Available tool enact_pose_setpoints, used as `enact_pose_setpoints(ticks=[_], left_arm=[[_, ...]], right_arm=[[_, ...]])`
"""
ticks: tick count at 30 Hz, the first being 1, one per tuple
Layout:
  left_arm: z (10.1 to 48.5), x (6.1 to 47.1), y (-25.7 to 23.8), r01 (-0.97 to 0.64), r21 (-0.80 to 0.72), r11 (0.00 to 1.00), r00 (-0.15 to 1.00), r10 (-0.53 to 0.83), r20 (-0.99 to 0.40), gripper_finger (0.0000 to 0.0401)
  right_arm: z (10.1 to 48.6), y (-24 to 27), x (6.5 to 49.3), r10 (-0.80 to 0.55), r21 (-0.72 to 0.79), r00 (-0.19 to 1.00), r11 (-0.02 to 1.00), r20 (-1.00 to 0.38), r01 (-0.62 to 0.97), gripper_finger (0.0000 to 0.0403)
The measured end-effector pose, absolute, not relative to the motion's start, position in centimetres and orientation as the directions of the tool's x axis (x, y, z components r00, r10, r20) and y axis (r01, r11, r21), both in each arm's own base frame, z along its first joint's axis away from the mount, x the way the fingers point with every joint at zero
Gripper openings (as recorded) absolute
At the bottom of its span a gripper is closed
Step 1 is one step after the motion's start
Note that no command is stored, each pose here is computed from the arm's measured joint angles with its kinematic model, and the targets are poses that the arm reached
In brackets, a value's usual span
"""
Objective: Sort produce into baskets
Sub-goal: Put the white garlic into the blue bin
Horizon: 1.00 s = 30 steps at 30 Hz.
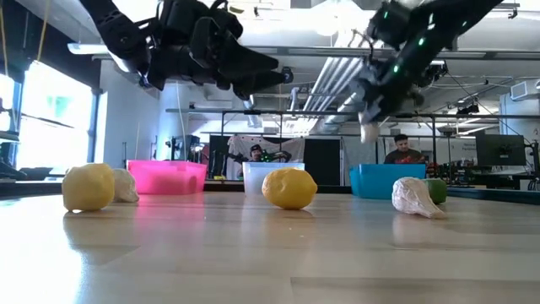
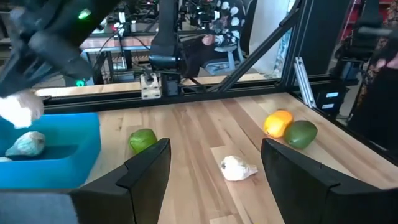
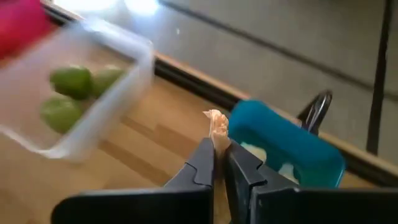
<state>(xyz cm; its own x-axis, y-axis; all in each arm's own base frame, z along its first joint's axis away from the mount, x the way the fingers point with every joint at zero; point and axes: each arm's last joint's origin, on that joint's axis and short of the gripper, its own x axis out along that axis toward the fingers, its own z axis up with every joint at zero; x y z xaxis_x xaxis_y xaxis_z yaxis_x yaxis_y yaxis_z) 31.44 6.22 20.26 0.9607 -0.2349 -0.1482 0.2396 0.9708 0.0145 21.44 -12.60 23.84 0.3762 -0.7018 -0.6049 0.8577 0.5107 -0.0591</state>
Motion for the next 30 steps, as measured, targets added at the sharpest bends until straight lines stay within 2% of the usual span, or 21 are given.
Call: enact_pose_setpoints(ticks=[7,13,20,23,30], left_arm=[[20.2,31.6,5.8,0.22,0.018,0.975,0.964,-0.215,-0.155,0.0236],[20.2,31.5,5.8,0.22,0.018,0.975,0.964,-0.214,-0.156,0.0236],[20.2,31.5,5.8,0.22,0.017,0.975,0.964,-0.214,-0.156,0.0236],[20.2,31.5,5.8,0.22,0.017,0.975,0.964,-0.214,-0.157,0.0236],[20.2,31.5,5.8,0.218,-0.004,0.976,0.963,-0.216,-0.163,0.0236]], right_arm=[[20.1,-17.4,20.4,-0.625,-0.033,0.265,0.422,-0.734,0.906,0.0003],[17.5,-19.5,20.6,-0.528,0.025,0.305,0.472,-0.793,0.881,0.0003],[15.5,-20.5,21.0,-0.488,0.043,0.314,0.489,-0.814,0.871,0.0005],[15.3,-20.6,21.1,-0.493,0.036,0.309,0.488,-0.813,0.872,0.0028],[16.0,-20.4,20.9,-0.507,0.035,0.319,0.492,-0.801,0.87,0.0121]])
